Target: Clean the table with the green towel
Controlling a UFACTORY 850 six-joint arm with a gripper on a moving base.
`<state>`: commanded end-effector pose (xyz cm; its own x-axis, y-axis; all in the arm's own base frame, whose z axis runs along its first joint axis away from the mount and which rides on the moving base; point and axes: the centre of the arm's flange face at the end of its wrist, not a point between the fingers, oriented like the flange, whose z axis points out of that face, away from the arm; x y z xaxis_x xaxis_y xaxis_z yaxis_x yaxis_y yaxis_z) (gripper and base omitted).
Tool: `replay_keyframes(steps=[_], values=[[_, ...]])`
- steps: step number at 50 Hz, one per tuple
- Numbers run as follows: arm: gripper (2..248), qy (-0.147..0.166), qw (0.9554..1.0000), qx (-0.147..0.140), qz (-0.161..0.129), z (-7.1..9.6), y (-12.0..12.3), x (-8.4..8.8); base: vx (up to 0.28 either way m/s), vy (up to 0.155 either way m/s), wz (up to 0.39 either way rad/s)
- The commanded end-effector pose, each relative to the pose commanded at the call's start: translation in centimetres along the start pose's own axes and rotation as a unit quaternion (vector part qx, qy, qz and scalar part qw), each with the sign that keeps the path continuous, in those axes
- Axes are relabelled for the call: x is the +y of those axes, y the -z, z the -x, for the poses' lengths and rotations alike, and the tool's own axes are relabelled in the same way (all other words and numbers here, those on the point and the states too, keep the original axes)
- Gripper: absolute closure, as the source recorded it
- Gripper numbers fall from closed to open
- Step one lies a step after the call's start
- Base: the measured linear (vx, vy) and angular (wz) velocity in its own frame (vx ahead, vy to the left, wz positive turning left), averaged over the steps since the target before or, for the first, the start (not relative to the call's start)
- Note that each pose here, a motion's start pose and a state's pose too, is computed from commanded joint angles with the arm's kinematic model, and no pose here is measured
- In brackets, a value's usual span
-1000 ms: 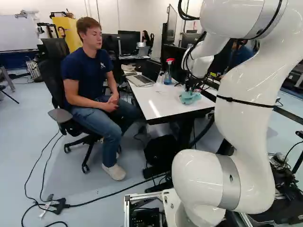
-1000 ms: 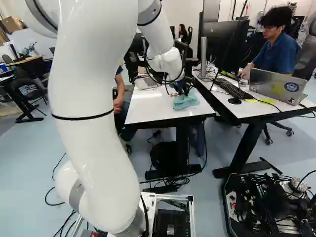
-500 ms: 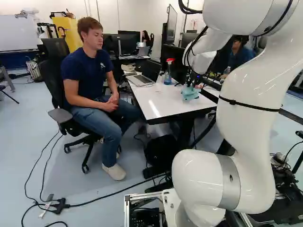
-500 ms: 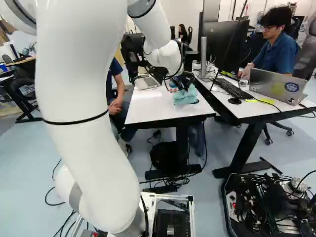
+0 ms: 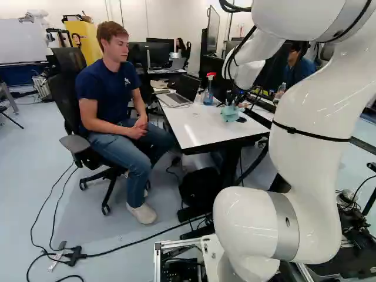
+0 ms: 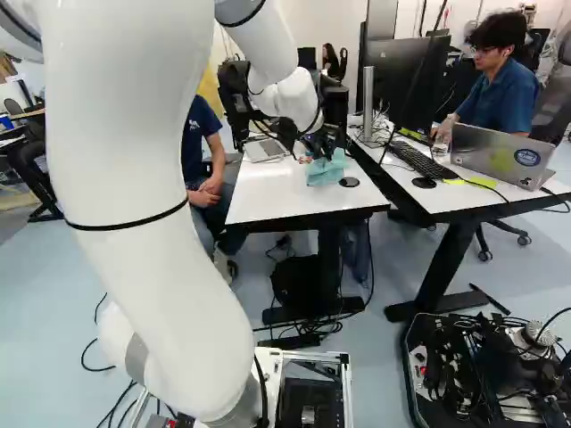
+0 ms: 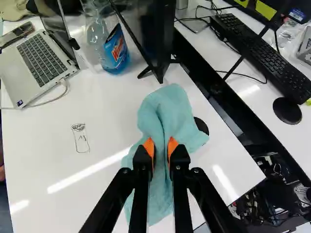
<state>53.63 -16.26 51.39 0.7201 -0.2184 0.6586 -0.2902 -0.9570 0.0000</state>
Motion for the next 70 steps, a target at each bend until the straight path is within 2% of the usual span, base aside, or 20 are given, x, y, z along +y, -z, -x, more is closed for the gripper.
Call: replay_keyframes(steps=[34,70], values=[[199,0.041,0.9985,0.002,-0.036,-0.7,-0.7,-6.3,0.000,0.000,0.000],[199,0.083,0.9938,0.008,-0.073,-1.7,-1.7,-13.2,0.000,0.000,0.000]])
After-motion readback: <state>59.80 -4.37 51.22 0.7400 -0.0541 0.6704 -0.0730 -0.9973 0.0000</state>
